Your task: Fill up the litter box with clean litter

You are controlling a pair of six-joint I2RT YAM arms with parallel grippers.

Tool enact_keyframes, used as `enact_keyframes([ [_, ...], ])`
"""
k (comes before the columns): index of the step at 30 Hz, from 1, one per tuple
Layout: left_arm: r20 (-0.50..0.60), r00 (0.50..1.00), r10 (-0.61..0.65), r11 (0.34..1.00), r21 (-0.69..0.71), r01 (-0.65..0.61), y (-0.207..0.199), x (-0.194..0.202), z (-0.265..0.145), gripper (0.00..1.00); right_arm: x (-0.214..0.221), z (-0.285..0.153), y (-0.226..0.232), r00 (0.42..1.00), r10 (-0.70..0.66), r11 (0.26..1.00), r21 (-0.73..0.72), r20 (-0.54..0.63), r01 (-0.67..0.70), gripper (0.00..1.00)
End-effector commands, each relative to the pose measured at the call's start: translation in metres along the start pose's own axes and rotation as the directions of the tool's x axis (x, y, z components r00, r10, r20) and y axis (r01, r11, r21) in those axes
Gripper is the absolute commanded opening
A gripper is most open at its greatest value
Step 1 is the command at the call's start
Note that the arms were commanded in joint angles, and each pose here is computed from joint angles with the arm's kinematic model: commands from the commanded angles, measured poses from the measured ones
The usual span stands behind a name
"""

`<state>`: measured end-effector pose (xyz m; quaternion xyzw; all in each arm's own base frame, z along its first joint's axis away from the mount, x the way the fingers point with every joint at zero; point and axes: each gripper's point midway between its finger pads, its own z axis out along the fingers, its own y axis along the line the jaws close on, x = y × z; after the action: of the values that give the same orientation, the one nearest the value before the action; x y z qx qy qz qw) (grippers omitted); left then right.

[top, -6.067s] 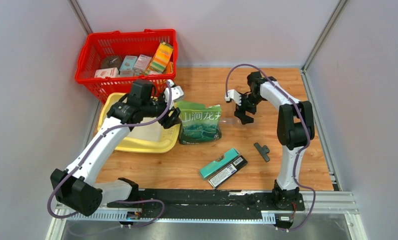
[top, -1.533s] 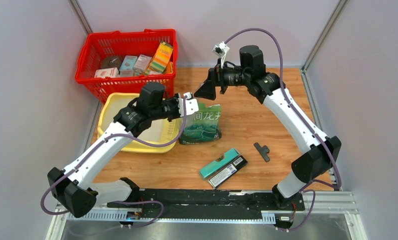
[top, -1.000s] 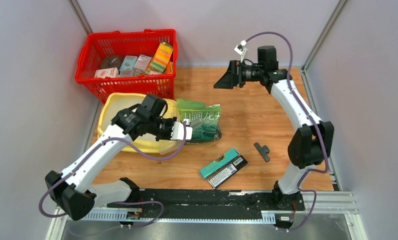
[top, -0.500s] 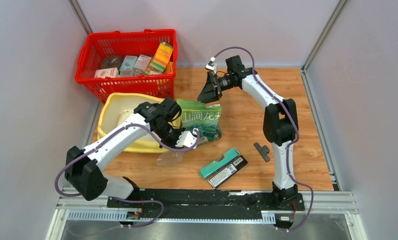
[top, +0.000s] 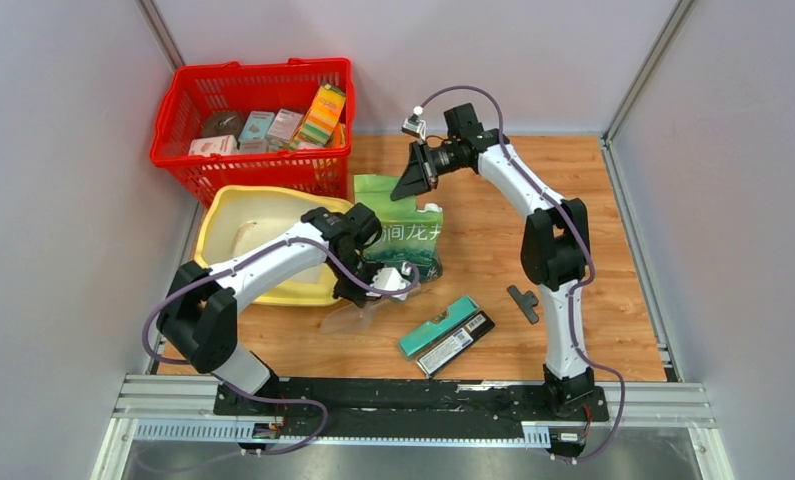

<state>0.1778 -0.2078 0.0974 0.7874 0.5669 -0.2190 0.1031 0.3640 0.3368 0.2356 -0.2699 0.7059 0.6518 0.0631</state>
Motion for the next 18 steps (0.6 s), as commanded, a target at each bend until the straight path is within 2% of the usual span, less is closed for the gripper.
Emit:
enact_keyframes([
  [1,0.005,1.0,0.017,1.0,-0.001,-0.017,0.005,0.0,0.012,0.0,-0.018,-0.013,0.043,0.957,-0.287,0.953,0.109,0.041,0.282,0.04],
  [3,0.001,1.0,0.011,1.0,-0.013,-0.011,0.007,0.002,0.019,0.0,-0.018,-0.018,0.058,0.925,-0.377,0.917,0.154,0.041,0.367,0.02],
  [6,-0.007,1.0,-0.007,0.999,-0.041,0.007,0.012,0.006,0.026,0.0,-0.021,-0.023,0.088,0.839,-0.543,0.828,0.193,0.042,0.527,0.0],
  [9,-0.007,1.0,-0.008,0.999,-0.054,0.007,0.014,0.01,0.034,0.01,-0.016,-0.02,0.102,0.799,-0.6,0.787,0.199,0.032,0.584,0.0],
  [14,-0.022,1.0,0.004,0.996,-0.092,-0.006,0.019,0.011,0.049,0.11,0.001,-0.008,0.102,0.787,-0.617,0.77,0.198,-0.013,0.607,0.0],
  [15,-0.041,0.999,0.001,0.995,-0.096,-0.005,0.02,0.012,0.05,0.12,0.003,-0.007,0.099,0.767,-0.641,0.746,0.212,-0.031,0.632,0.0],
  [17,-0.056,0.998,0.005,0.996,-0.088,-0.009,0.02,0.012,0.054,0.09,0.01,-0.005,0.1,0.745,-0.664,0.72,0.216,-0.061,0.66,0.0],
  [18,-0.055,0.998,0.004,0.996,-0.089,-0.009,0.021,0.01,0.054,0.06,0.01,-0.006,0.099,0.712,-0.698,0.681,0.236,-0.081,0.694,0.0],
])
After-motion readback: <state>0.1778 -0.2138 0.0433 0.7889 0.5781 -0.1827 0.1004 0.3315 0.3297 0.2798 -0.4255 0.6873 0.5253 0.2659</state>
